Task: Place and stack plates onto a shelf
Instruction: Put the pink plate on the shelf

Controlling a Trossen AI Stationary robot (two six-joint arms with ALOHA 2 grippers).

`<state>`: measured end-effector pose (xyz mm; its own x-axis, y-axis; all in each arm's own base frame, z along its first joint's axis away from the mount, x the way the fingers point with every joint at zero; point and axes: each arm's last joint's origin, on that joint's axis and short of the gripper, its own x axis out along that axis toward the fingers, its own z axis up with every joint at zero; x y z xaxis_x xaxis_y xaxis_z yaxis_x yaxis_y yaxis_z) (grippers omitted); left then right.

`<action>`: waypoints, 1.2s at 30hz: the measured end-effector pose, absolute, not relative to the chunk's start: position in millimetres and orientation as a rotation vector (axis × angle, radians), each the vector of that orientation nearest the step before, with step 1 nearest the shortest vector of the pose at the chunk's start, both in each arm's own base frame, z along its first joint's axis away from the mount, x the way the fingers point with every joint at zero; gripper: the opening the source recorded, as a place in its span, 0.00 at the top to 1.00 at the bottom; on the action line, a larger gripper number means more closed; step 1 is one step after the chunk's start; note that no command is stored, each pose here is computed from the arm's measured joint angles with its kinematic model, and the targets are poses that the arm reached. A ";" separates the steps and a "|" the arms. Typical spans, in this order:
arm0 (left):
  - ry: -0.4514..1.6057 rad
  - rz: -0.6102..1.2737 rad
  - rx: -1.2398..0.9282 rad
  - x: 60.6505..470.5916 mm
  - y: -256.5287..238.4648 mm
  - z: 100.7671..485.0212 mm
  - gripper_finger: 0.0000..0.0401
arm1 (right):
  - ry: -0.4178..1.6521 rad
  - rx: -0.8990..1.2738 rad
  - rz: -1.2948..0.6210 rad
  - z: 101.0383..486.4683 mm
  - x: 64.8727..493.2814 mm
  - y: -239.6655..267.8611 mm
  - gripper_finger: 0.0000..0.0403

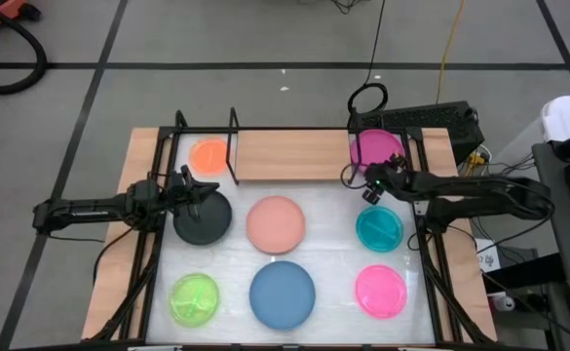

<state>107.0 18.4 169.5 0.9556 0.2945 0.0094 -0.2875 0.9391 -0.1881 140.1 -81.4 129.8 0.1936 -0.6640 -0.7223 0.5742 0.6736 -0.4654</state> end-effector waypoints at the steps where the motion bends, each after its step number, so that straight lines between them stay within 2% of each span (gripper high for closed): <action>1: -0.037 0.297 -0.186 107.0 18.4 169.5 0.99 | 1.072 -0.097 -0.876 126.9 140.1 -83.6 0.55; 16: -0.037 0.297 -0.186 107.0 18.4 169.5 0.99 | 1.137 -0.073 -0.945 106.7 138.6 -107.6 0.57; 20: -0.037 0.297 -0.186 107.0 18.4 169.5 0.99 | 1.102 -0.032 -0.919 106.7 140.5 -107.4 0.66; 26: -0.037 0.297 -0.187 107.0 18.4 169.5 0.99 | 1.080 0.031 -0.903 105.7 141.1 -106.2 0.95; 36: -0.038 0.297 -0.186 107.0 18.4 169.5 0.99 | 0.954 0.078 -0.878 117.5 148.5 -91.8 0.99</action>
